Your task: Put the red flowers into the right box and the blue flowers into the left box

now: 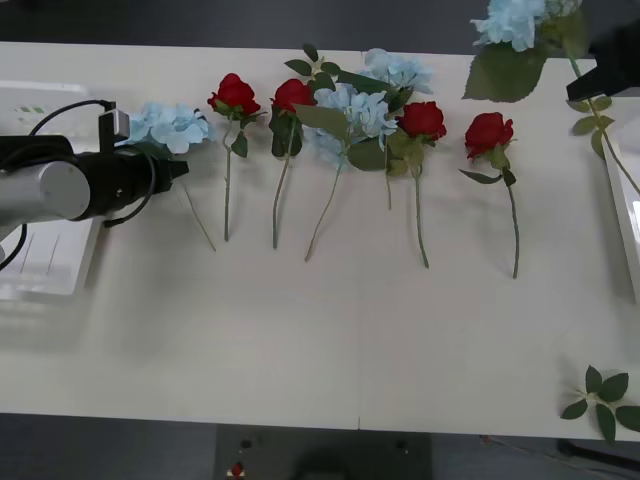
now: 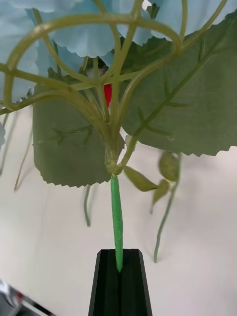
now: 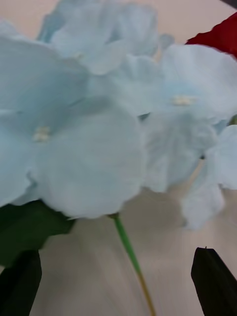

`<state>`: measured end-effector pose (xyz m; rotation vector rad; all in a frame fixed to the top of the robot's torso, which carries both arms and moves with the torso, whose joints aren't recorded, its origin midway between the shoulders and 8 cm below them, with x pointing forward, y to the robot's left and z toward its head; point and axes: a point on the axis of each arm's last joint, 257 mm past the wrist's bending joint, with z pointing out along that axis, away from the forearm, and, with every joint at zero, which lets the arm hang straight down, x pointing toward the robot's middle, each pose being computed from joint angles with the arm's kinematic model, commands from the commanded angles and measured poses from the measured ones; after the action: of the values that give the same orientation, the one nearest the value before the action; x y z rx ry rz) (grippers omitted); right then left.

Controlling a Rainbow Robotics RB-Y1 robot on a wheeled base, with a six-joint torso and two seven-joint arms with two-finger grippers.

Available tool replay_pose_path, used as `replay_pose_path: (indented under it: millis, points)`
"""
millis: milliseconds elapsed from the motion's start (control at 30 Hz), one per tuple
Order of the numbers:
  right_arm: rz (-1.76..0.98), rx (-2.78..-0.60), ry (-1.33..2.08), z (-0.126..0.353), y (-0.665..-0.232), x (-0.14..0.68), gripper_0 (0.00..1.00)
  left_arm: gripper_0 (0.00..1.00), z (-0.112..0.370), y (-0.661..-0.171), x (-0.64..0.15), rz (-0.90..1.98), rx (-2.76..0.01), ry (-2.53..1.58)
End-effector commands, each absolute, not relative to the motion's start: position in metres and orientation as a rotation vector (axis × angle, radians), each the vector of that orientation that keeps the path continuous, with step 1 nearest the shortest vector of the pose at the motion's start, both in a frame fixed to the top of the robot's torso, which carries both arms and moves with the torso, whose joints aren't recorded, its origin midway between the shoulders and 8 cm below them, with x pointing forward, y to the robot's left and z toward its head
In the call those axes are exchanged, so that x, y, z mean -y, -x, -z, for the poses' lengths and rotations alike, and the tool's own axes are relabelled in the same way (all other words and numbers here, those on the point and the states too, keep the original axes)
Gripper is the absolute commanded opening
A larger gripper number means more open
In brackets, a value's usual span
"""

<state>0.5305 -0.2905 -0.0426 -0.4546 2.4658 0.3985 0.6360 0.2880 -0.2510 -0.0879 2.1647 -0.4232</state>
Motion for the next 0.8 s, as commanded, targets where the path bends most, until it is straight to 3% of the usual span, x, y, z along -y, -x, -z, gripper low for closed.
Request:
replay_pose_path:
  millis: [33,200,533,600,633,667,800]
  points:
    - [-0.281,-2.289,0.886,0.017,-0.515,0.276,0.0,0.88,0.237,-0.653,-0.295,0.405,-2.146,0.14]
    - [-0.361,-2.021,1.246,-0.002,-0.493,0.234,0.0,0.88,0.239,-0.665,-0.286,0.374,-2.17,0.128]
    - [-0.582,-1.68,1.174,-0.028,-0.488,0.151,0.0,0.86,0.245,-0.673,-0.269,0.349,-2.188,0.097]
    - [-0.587,-1.643,1.143,-0.025,-0.489,0.135,0.0,0.59,0.247,-0.673,-0.268,0.34,-2.19,0.084]
    - [-0.593,-1.627,1.127,-0.02,-0.489,0.124,0.0,0.2,0.247,-0.673,-0.27,0.333,-2.185,0.079]
    - [-0.597,-1.614,1.112,-0.016,-0.491,0.115,0.0,0.02,0.247,-0.673,-0.271,0.327,-2.186,0.076]
    - [-0.627,-1.551,1.009,-0.006,-0.495,0.082,0.0,0.0,0.247,-0.673,-0.273,0.312,-2.185,0.063]
